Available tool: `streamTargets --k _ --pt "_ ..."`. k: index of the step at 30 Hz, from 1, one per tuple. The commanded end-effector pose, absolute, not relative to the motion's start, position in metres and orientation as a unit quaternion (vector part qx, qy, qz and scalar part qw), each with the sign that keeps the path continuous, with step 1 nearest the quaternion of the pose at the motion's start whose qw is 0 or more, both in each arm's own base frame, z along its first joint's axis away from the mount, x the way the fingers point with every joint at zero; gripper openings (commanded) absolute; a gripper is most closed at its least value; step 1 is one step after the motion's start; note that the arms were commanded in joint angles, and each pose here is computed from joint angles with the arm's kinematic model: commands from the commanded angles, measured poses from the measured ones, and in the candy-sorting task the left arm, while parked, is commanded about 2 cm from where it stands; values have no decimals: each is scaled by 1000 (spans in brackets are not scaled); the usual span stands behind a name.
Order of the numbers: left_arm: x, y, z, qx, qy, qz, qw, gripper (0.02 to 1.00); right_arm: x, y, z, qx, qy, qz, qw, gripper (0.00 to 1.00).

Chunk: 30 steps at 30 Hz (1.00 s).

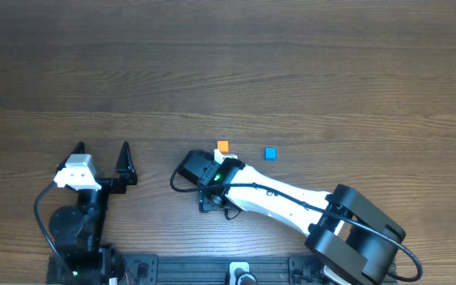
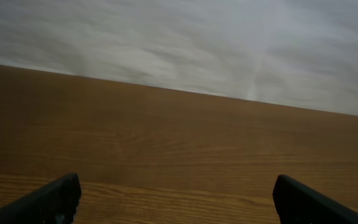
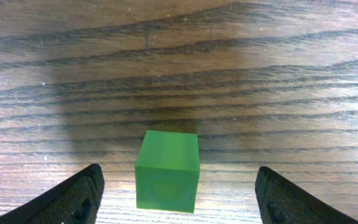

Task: Stack Cubes

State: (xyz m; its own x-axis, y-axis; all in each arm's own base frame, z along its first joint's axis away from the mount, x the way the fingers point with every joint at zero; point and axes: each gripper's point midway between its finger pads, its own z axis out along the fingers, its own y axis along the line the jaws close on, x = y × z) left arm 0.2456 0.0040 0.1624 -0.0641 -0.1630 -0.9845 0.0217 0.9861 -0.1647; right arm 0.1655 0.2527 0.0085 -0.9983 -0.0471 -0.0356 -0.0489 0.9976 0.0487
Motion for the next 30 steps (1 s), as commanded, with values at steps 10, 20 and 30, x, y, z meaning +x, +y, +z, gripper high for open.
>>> streamTargets --k 10,20,30 --pt "246 4 161 -41 726 -62 684 1000 164 248 -2 -23 1000 8 16 560" --pt "246 4 161 -41 726 -62 684 1000 166 251 -2 -23 999 14 20 369" --pt "246 4 161 -41 726 -62 684 1000 167 251 -2 -23 999 15 22 297"
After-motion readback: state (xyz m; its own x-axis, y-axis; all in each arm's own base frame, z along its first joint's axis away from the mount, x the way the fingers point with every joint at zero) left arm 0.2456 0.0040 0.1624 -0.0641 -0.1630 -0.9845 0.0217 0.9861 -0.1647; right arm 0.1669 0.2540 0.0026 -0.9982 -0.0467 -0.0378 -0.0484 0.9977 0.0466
